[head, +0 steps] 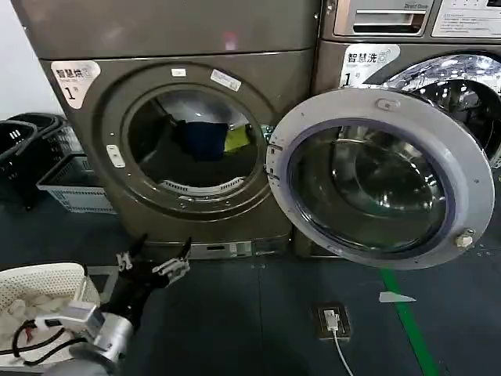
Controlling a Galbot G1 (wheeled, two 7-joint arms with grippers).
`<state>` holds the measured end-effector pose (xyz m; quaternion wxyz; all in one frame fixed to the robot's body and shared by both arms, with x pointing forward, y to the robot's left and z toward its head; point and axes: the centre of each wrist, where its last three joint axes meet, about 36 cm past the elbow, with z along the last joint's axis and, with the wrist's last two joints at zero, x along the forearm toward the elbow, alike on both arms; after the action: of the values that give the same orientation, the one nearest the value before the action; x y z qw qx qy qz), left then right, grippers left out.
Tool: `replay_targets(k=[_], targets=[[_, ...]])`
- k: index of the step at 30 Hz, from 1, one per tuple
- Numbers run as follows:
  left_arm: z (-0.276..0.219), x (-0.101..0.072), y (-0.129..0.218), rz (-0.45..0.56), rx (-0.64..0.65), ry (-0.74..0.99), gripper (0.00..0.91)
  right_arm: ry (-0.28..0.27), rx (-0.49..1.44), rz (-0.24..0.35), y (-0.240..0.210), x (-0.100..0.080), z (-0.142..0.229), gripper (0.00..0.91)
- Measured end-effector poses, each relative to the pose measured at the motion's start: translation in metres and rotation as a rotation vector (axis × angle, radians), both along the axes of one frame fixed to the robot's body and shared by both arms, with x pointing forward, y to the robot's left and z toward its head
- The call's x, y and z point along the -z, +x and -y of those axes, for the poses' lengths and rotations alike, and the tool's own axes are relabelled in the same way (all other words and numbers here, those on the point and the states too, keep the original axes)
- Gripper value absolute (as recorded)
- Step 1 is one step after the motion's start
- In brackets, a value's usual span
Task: Grasp the clothes from the dryer.
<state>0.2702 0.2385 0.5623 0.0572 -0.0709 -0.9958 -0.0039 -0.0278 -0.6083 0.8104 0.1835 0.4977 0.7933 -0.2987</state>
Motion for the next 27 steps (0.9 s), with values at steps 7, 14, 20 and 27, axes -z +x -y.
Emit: replay_targets(k=[7,14,20,27], targets=[[0.0005,-0.0012,-0.0008,0.015,0.0,0.012,0.907,-0.014,-0.006,-0.001,-0.0023,-0.0003,-0.0014,0.907],[0.0003,-0.0023,-0.0013,0.022,-0.002,0.022,0.907,-0.022,0.009,-0.002,-0.0059,-0.0014,0.0,0.907],[0.0007,-0.0025,-0.0011,0.028,0.004,0.026,0.907,-0.026,0.016,0.002,-0.0089,-0.0028,-0.0006,0.907],[0.001,-0.0033,-0.0019,0.03,0.009,0.03,0.907,-0.027,0.0,0.017,-0.0082,-0.0039,-0.0015,0.907]])
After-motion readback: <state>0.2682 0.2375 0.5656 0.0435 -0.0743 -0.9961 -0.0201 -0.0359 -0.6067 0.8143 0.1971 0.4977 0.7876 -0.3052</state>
